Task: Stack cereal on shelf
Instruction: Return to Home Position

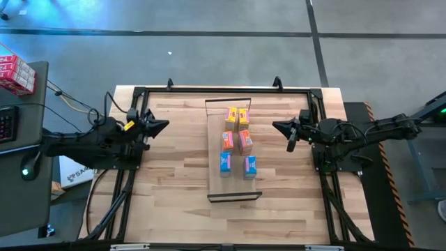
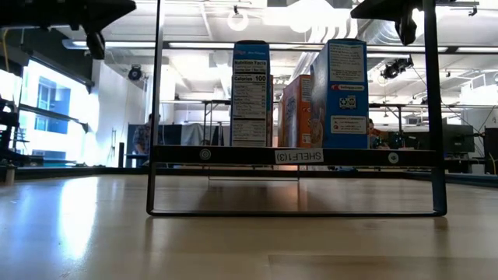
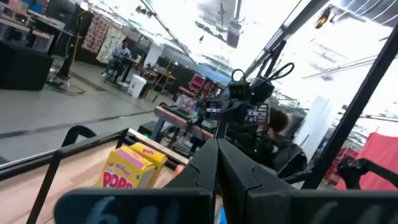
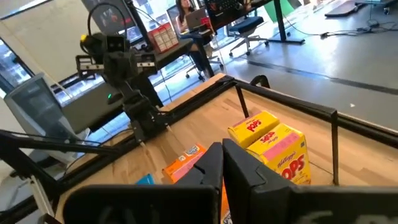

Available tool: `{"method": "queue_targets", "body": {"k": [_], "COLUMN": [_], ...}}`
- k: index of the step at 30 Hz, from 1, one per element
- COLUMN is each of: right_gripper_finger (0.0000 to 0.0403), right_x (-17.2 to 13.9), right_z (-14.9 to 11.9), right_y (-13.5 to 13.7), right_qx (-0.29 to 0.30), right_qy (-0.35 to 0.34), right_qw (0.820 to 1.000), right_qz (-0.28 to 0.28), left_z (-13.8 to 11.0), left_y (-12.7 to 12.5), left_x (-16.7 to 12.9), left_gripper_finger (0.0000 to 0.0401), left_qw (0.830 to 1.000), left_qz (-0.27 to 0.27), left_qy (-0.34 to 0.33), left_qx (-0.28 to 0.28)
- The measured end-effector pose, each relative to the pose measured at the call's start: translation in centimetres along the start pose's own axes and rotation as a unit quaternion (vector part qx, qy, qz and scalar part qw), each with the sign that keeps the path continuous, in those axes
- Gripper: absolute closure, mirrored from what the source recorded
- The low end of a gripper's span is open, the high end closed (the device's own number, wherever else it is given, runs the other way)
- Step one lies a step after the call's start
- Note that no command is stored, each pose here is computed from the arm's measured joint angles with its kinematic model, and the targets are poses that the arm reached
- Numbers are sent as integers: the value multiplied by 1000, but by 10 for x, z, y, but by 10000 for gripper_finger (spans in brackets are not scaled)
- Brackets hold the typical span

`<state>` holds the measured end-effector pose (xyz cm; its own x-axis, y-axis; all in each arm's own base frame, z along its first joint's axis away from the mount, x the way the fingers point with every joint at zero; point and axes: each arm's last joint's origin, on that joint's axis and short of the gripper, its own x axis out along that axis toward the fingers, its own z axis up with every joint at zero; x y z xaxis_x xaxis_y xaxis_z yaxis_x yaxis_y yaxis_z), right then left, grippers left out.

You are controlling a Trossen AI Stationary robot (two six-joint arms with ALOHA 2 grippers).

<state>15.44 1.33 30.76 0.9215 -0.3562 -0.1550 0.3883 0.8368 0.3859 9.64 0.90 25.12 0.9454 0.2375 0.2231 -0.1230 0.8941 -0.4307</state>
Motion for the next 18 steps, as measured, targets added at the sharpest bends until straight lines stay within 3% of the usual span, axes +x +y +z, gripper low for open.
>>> {"method": "queue_targets", "body": {"k": [10, 18], "right_gripper_finger": [403, 403], "right_x": [0, 0], "right_z": [0, 0], "right_y": [0, 0], "right_qx": [33, 41], "right_qy": [0, 0], "right_qw": [999, 999], "right_qz": [3, 3], "left_z": [-13, -20], "left_y": [10, 13], "left_x": [-20, -20], "left_gripper_finger": [401, 401], "left_qw": [999, 1000], "left_qz": [-21, -5], "left_qy": [-27, -5], "left_qx": [-4, -2]}}
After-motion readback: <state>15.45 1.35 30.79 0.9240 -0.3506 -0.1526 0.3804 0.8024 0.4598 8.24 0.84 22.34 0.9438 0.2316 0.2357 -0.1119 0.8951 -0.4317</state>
